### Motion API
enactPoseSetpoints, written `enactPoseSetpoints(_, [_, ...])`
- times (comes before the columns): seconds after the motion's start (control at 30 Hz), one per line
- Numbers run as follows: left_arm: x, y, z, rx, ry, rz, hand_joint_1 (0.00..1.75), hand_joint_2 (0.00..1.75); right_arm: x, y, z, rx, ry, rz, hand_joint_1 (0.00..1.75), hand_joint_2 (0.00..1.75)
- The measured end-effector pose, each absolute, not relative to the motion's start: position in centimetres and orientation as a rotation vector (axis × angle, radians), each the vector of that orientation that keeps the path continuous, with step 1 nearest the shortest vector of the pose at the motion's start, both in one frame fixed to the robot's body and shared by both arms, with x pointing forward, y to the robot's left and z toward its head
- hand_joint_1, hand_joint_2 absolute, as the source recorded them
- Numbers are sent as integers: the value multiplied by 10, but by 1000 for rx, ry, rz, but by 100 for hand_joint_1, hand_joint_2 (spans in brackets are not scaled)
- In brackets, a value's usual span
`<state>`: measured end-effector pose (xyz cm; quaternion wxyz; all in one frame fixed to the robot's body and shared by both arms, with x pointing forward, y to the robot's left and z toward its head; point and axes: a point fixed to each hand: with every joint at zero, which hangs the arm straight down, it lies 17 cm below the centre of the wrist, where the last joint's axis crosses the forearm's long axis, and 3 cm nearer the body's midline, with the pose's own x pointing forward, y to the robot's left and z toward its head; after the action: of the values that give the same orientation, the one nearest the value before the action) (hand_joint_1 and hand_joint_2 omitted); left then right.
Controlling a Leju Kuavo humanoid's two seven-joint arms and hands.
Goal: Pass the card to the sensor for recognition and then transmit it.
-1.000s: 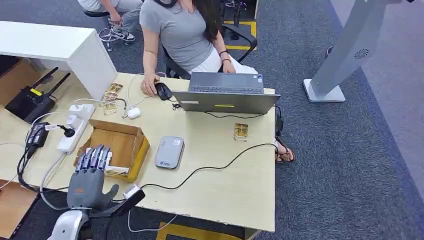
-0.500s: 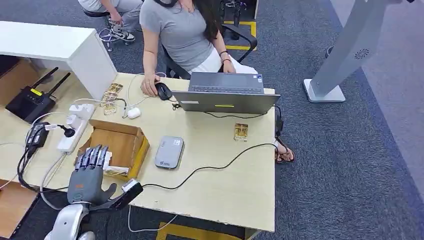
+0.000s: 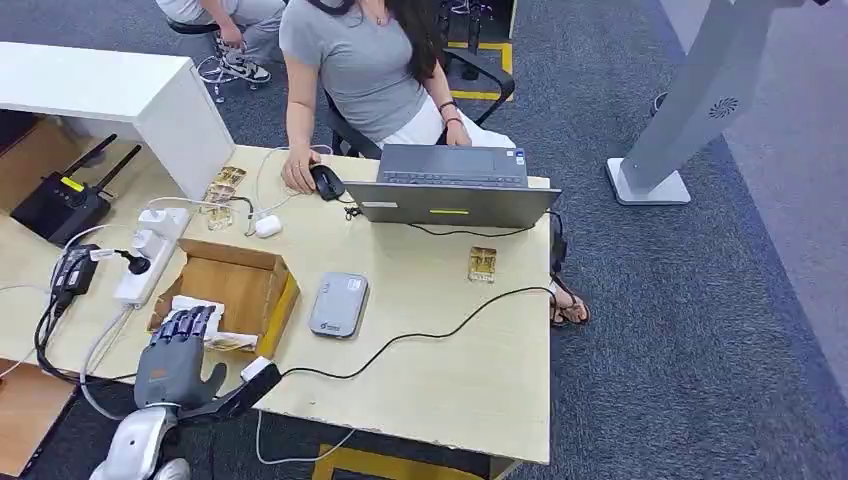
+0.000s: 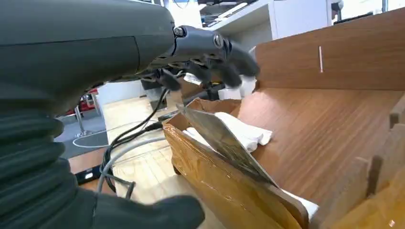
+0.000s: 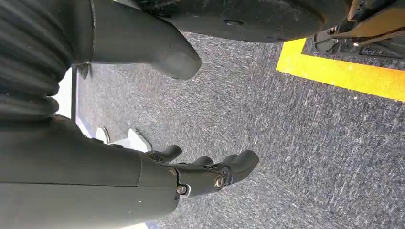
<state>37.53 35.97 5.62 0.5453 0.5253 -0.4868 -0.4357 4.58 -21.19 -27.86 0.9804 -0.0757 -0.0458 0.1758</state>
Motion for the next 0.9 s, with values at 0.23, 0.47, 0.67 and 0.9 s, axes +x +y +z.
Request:
enactPoseSetpoints(0.23, [376, 357, 56, 1226, -1177, -1027, 175, 175, 46, -212, -279, -152, -95, 356, 0, 175])
enactPoseSetpoints(0.47, [376, 359, 57, 1228, -1180, -1017, 175, 175, 46, -212, -279, -152, -96, 357, 0, 175])
enactPoseSetpoints(0.67, [376, 358, 57, 1225, -1183, -1015, 175, 175, 46, -212, -279, -152, -96, 358, 0, 175])
enactPoseSetpoints(0.9, [379, 355, 64, 1231, -1221, -1015, 175, 175, 47, -212, -279, -151, -99, 374, 0, 175])
